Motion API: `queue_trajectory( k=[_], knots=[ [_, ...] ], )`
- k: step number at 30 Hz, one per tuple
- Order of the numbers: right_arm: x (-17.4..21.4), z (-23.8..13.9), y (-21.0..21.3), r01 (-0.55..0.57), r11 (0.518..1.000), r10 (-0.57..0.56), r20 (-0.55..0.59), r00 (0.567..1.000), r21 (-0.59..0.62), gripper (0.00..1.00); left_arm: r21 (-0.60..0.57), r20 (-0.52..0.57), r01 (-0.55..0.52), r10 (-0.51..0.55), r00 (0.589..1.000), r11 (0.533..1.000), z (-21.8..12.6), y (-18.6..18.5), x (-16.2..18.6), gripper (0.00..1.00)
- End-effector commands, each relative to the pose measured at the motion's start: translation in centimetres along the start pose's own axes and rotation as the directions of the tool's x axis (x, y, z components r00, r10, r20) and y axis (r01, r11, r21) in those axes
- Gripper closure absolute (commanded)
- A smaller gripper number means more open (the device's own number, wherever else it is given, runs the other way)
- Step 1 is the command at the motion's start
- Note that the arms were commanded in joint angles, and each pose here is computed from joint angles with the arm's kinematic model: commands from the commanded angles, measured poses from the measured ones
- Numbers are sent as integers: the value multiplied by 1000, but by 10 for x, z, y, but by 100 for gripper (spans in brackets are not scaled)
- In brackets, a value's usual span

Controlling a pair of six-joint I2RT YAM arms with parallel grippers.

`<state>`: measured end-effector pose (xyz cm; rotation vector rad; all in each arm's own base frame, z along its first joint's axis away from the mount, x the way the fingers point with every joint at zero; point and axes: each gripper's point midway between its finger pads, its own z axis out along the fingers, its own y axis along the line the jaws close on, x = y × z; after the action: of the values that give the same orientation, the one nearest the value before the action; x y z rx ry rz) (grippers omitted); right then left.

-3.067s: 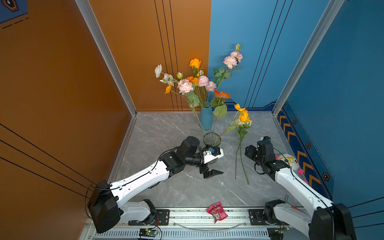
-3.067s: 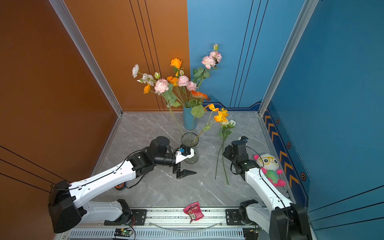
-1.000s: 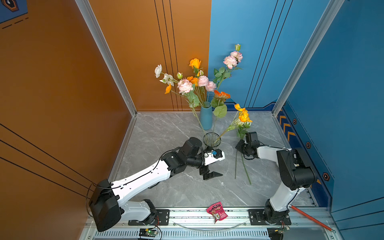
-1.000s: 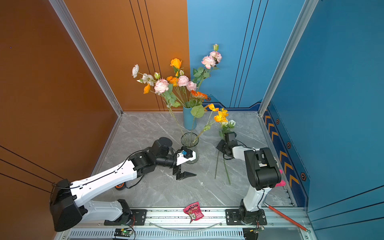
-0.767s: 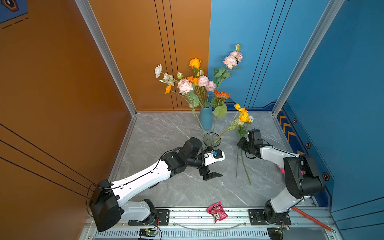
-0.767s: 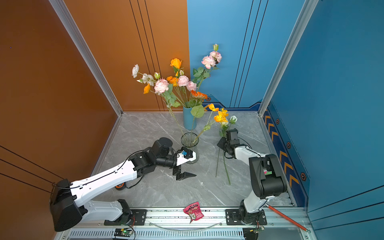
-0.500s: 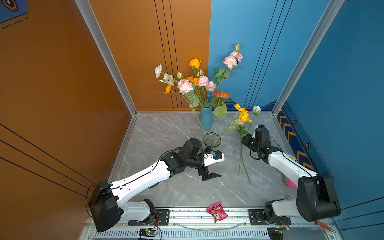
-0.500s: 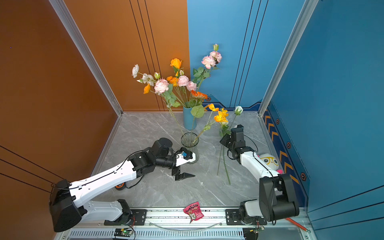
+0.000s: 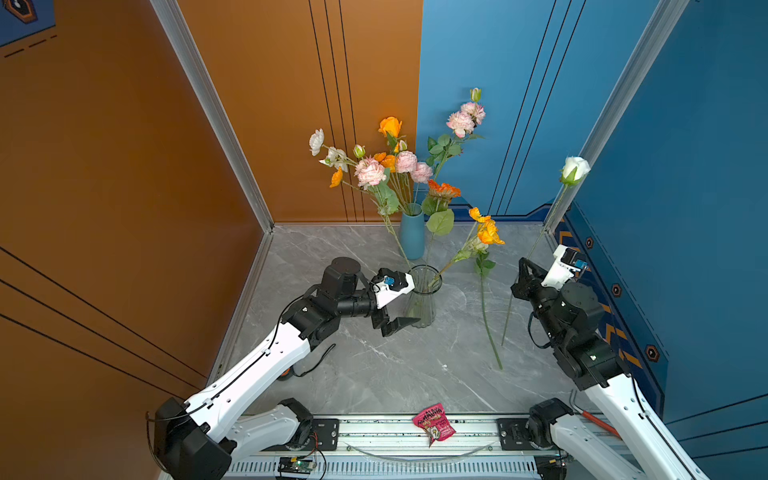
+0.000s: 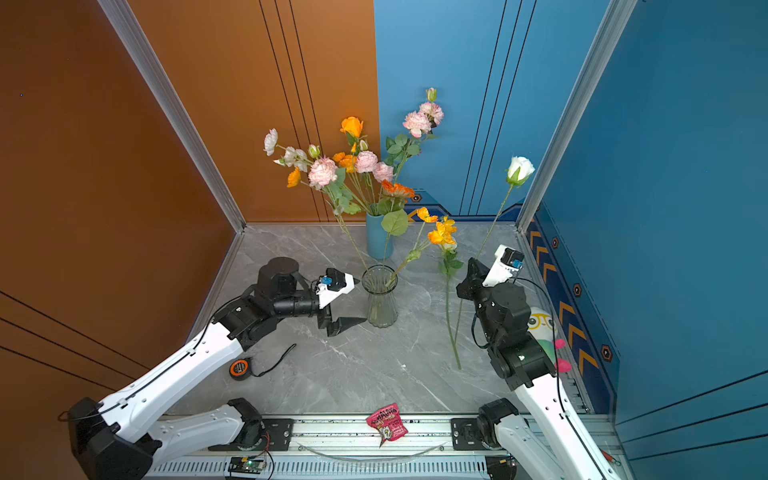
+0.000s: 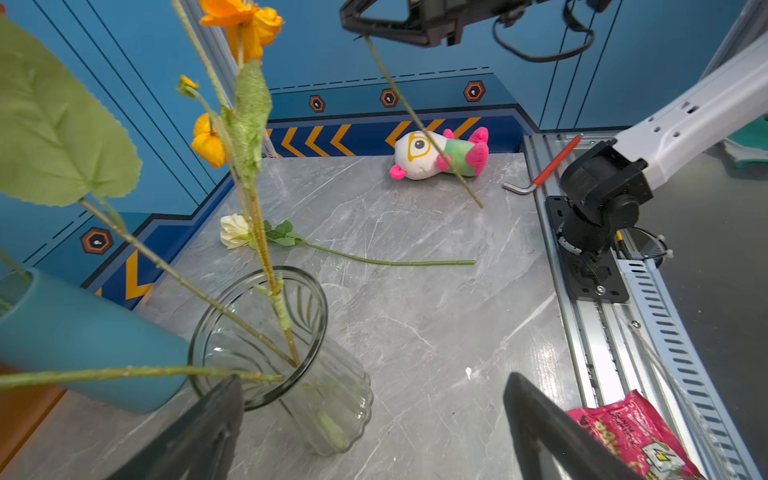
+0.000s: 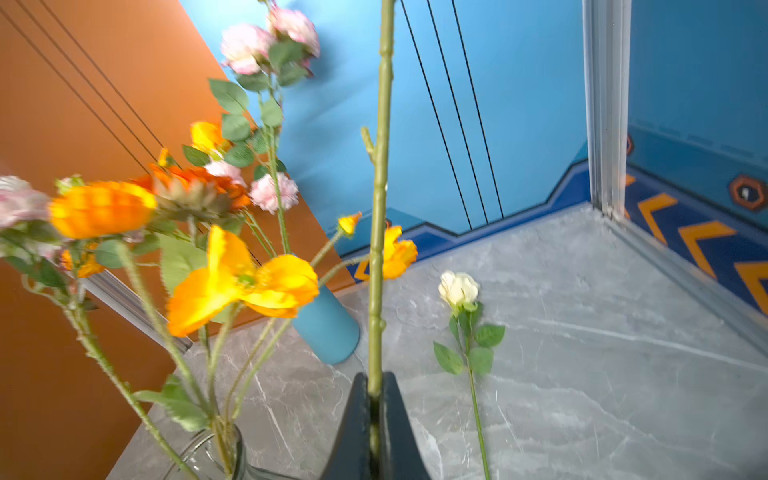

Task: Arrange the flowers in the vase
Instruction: 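Lift the white rose upright with the right gripper toward the glass vase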

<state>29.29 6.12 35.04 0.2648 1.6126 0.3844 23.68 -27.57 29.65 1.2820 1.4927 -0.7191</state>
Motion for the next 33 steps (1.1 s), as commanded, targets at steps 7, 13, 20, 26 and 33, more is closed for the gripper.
queue_trajectory(
  k=[7,13,20,26,33],
  knots=[
    [-47,-12,99,253,936,-202,213,956,-247,100,-101,107,28,-17,994,995,-35,39,-21,2],
    [-57,-13,170,262,863,-157,264,952,-432,100,-106,127,66,-53,990,992,-36,50,-15,2],
    [-66,-11,227,258,804,-88,322,943,-536,100,-105,148,73,-57,987,992,-41,52,-21,2],
    [-58,1,248,267,798,-62,366,928,-540,100,-106,159,74,-57,986,992,-43,52,-24,2],
    [-46,17,251,270,826,-64,394,917,-495,100,-104,171,79,-61,983,991,-46,53,-26,2]
  ],
)
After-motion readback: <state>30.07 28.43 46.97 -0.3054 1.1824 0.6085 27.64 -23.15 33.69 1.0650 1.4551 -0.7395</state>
